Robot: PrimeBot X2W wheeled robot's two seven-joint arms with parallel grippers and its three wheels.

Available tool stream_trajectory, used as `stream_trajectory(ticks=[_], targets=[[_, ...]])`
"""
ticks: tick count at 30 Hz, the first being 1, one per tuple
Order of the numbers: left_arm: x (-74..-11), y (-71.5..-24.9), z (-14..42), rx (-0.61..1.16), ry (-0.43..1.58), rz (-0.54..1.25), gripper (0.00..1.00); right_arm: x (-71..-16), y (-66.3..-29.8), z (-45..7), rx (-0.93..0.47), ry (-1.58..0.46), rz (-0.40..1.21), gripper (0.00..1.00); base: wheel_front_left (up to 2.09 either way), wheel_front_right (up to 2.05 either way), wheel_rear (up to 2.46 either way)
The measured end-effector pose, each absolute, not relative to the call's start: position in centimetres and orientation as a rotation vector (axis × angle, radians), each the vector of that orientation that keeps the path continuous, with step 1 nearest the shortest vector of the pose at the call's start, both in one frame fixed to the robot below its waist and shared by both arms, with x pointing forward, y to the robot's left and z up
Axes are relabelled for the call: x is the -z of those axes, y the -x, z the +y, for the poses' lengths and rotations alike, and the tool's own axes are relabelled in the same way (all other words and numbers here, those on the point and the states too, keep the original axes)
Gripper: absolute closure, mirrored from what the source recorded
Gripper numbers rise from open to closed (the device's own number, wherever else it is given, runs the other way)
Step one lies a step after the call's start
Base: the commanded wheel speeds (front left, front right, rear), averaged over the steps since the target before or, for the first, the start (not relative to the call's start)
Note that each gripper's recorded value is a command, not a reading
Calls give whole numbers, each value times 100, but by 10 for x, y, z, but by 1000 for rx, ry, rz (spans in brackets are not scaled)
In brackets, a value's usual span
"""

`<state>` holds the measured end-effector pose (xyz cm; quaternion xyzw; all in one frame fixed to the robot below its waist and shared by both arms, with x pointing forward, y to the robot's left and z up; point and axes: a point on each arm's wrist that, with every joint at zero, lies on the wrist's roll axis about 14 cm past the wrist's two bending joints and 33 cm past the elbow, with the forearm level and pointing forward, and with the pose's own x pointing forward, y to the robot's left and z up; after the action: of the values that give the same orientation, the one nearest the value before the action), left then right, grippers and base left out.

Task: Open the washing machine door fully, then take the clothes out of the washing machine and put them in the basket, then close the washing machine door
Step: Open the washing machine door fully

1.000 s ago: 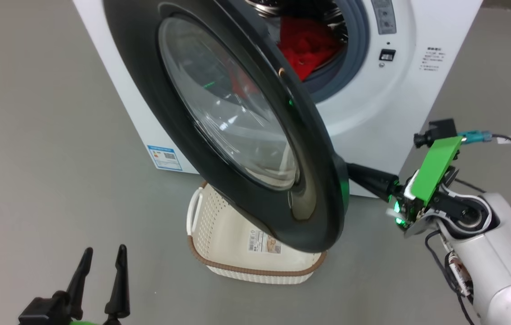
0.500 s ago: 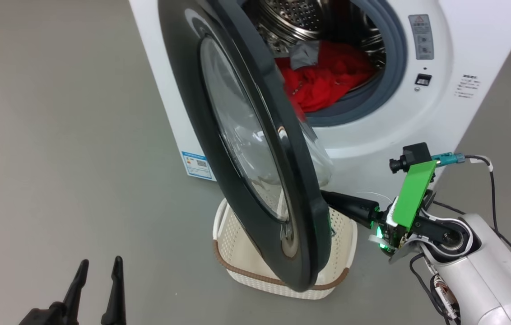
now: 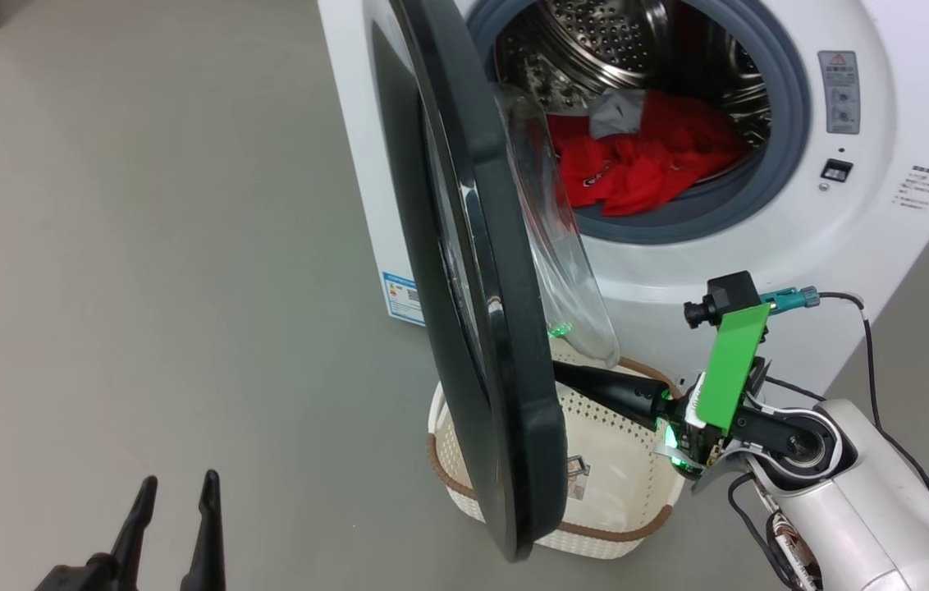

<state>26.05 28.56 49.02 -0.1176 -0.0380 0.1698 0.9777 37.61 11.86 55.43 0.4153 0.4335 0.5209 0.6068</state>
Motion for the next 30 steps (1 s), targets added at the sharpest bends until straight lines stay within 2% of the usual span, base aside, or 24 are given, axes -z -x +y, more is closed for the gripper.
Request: stream_trajectory(ticks=[30], targets=[[-489, -227, 311, -451, 220, -84, 0, -555, -328, 177, -1352, -942, 1129, 100, 0, 0, 0]])
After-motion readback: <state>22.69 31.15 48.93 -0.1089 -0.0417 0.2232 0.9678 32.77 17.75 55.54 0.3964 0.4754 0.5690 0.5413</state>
